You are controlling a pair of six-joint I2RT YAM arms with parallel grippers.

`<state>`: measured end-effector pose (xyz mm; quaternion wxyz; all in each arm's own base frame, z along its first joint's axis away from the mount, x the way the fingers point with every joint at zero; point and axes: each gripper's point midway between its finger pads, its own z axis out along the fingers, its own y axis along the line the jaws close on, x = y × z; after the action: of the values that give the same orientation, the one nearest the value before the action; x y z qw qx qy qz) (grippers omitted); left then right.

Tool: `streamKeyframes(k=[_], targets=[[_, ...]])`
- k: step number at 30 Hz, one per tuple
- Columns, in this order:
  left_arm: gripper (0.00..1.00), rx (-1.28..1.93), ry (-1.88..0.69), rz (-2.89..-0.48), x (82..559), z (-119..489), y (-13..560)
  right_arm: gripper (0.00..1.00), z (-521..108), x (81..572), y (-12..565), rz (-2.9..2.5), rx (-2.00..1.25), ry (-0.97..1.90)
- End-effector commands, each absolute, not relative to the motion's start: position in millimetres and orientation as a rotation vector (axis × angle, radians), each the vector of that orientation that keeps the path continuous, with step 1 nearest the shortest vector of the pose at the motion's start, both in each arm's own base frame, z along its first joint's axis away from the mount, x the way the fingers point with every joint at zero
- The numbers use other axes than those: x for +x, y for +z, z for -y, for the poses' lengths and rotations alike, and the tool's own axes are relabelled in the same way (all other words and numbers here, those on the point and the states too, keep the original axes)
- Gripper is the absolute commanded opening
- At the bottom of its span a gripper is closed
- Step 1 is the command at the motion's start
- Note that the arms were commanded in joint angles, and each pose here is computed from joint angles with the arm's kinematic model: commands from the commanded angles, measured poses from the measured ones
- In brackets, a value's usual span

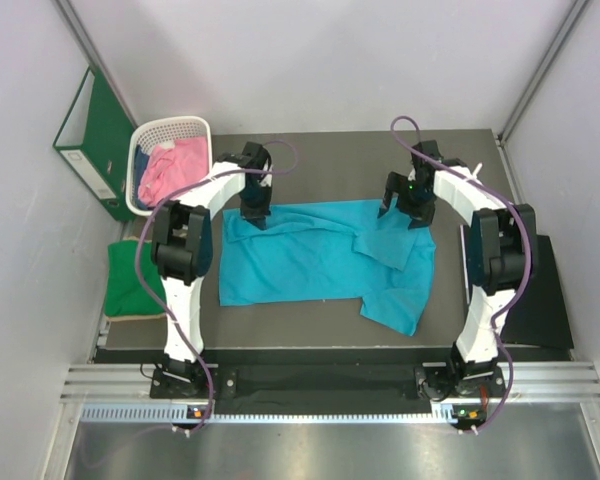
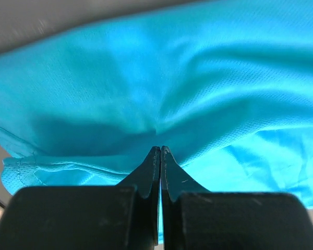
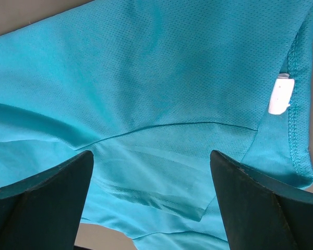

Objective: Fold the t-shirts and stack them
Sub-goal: Fold the flattened tshirt in 1/3 of the way

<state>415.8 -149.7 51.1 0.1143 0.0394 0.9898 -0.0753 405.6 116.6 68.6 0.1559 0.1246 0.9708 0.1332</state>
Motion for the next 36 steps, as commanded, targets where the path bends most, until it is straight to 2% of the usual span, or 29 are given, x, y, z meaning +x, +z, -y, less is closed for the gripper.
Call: streamKeyframes(k=[1, 7, 13, 21, 27, 28, 32, 33, 34, 36], targets=[[0.0, 0.158, -0.273, -2.895, 396.9, 151.4, 74.5, 0.93, -127.1, 422.2, 81.1, -2.735, 0.317, 0.413], [0.0, 0.168, -0.251, -3.001, 360.5, 147.4, 63.6, 0.93, -123.6, 421.8, 83.5, -2.745, 0.297, 0.384], [0.0, 0.096, -0.215, -2.993, 342.9, 140.8, 75.5, 0.94, -115.1, 415.3, 100.0, -2.727, 0.293, 0.332], [0.0, -0.009, -0.201, -2.809, 353.7, 135.0, 114.6, 0.97, -105.1, 416.2, 109.0, -2.694, 0.281, 0.282], [0.0, -0.098, -0.192, -2.627, 383.4, 130.4, 143.4, 1.0, -69.3, 445.9, 117.3, -2.542, 0.381, 0.23], [0.05, -0.108, -0.192, -2.611, 390.3, 129.9, 144.7, 1.0, -59.3, 449.3, 112.1, -2.536, 0.414, 0.223], [0.04, -0.196, -0.162, -2.603, 413.8, 120.3, 141.9, 1.0, -43.5, 467.8, 100.7, -2.517, 0.427, 0.188], [0.07, -0.225, -0.161, -2.6, 422.2, 115.1, 138.9, 1.0, -42.5, 469.9, 97.8, -2.518, 0.419, 0.178], [0.15, -0.237, -0.165, -2.598, 426.1, 112.7, 137.6, 1.0, -39.9, 472.4, 92.8, -2.524, 0.415, 0.17], [0.25, -0.281, -0.155, -2.6, 435.6, 103.4, 133.5, 1.0, -37.8, 478.1, 90.3, -2.517, 0.39, 0.162]])
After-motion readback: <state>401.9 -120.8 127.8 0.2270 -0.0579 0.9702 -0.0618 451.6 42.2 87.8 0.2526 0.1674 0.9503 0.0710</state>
